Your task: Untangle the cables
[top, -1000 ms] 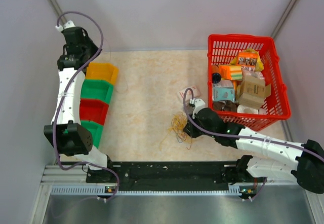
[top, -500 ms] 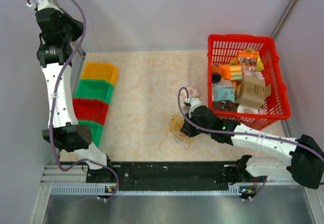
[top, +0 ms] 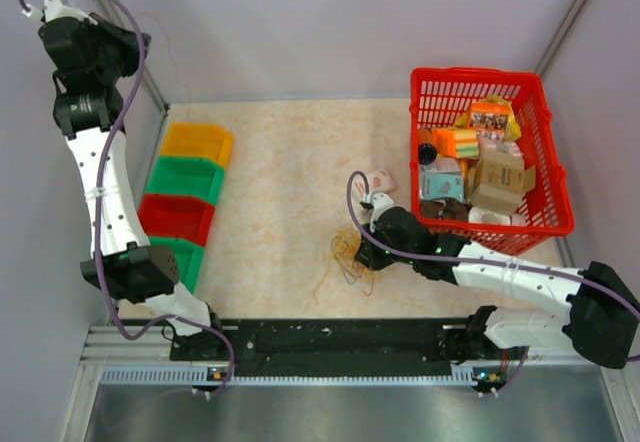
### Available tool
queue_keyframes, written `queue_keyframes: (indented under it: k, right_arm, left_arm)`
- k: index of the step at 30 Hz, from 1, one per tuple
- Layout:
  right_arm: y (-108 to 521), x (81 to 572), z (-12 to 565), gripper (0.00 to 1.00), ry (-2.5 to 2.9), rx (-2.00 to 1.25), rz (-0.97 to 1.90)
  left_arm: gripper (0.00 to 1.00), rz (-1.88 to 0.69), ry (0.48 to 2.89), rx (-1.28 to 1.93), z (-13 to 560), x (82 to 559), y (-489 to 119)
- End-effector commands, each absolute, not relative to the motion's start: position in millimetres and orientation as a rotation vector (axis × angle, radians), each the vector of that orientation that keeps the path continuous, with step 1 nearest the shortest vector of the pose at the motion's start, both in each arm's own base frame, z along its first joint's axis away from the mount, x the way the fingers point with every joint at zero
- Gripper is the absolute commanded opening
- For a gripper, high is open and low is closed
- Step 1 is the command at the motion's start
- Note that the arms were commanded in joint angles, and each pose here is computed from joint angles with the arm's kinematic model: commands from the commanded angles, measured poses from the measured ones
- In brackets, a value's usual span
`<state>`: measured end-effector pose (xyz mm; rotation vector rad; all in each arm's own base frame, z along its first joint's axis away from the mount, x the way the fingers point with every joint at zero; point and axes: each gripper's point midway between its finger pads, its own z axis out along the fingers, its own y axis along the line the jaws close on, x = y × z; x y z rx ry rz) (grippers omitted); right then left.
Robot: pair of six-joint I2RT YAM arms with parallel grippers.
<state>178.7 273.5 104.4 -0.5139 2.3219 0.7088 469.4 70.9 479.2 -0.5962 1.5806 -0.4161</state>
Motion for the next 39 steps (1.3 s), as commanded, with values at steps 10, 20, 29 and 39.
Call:
queue_keyframes:
  k: [10,20,29,39]
  right_arm:
    - [297.7,188.0,138.2,0.00,2.234,-0.517,0.821]
    - [290.5,187.2,145.0,0.00,2.219,-0.495,0.811]
    - [292.1,188.6,141.1,0.00,2.231,-0.495,0.805]
    - [295.3,191.1,136.1,0.00,2.245,-0.493,0.797]
  left_arm:
    - [0.00,-0.766,1.121,-0.216,665.6,341.7,-9.6]
    - [0.00,-0.715,1.152,-0.274,645.7,380.4,10.6]
    - [0.00,-0.616,1.233,-0.334,604.1,423.4,34.7]
    - [0.00,-0.488,1.362,-0.409,524.1,472.3,65.0]
